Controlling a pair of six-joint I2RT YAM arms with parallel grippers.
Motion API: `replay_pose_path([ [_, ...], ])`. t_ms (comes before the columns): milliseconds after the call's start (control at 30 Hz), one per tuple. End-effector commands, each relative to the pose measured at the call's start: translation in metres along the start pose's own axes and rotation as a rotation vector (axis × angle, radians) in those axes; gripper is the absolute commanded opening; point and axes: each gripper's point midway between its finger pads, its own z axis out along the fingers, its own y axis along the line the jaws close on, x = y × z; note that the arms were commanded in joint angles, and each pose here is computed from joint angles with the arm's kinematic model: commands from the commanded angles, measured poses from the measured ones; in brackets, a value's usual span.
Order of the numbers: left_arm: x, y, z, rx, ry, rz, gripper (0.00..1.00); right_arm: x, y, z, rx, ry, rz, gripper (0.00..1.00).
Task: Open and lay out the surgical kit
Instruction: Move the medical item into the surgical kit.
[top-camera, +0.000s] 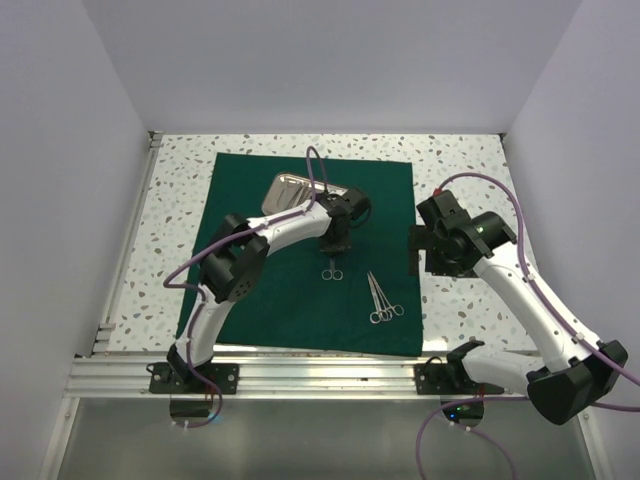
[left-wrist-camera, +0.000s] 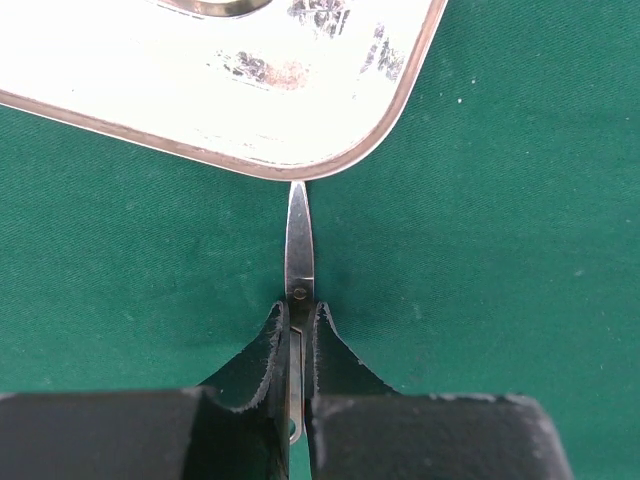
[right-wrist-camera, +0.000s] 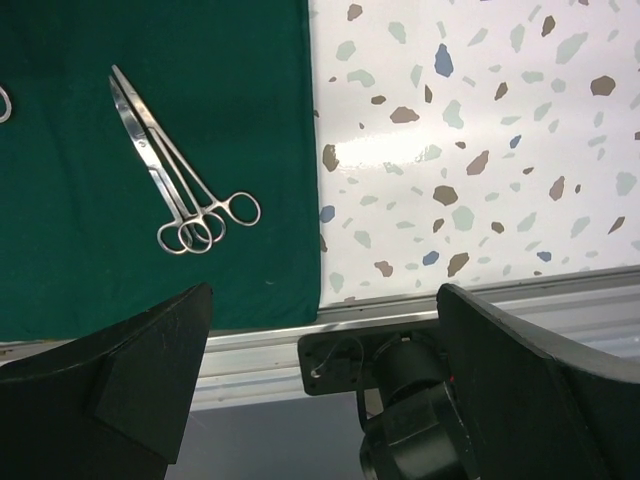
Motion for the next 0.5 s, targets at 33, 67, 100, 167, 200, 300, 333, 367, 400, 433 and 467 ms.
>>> replay_pose_path([
  [33,0.020,0.011,0.003,-0.002,0.073,0.018,0.00,-0.014,0.006,-0.007,-0.027,-0.038,0.033,0.98],
  [67,0.020,0.011,0.000,0.002,0.076,0.018,0.00,-0.016,0.008,-0.007,-0.033,-0.046,0.037,0.98],
  [100,0.019,0.008,-0.006,0.018,0.075,0.015,0.00,-0.015,0.008,-0.007,-0.038,-0.046,0.038,0.98],
  [167,0.020,0.007,-0.014,0.030,0.082,0.008,0.00,-0.016,0.010,-0.006,-0.051,-0.055,0.037,0.98],
  [200,0.019,0.004,-0.022,0.045,0.077,0.004,0.00,-0.014,0.012,-0.005,-0.060,-0.050,0.035,0.98],
  [300,0.019,-0.002,-0.040,0.071,0.059,-0.015,0.00,-0.011,0.017,-0.001,-0.086,-0.038,0.029,0.98],
  [333,0.021,-0.004,-0.043,0.077,0.058,-0.027,0.00,-0.011,0.018,0.000,-0.091,-0.037,0.026,0.98],
  [367,0.022,-0.007,-0.047,0.087,0.056,-0.034,0.00,-0.012,0.019,0.000,-0.097,-0.042,0.023,0.98],
  [400,0.026,-0.010,-0.053,0.097,0.058,-0.034,0.00,-0.012,0.020,0.000,-0.102,-0.043,0.020,0.98],
  [433,0.028,-0.014,-0.056,0.106,0.058,-0.051,0.00,-0.014,0.020,-0.001,-0.106,-0.050,0.017,0.98],
  [467,0.031,-0.017,-0.059,0.113,0.060,-0.055,0.00,-0.015,0.020,-0.003,-0.110,-0.056,0.019,0.98],
])
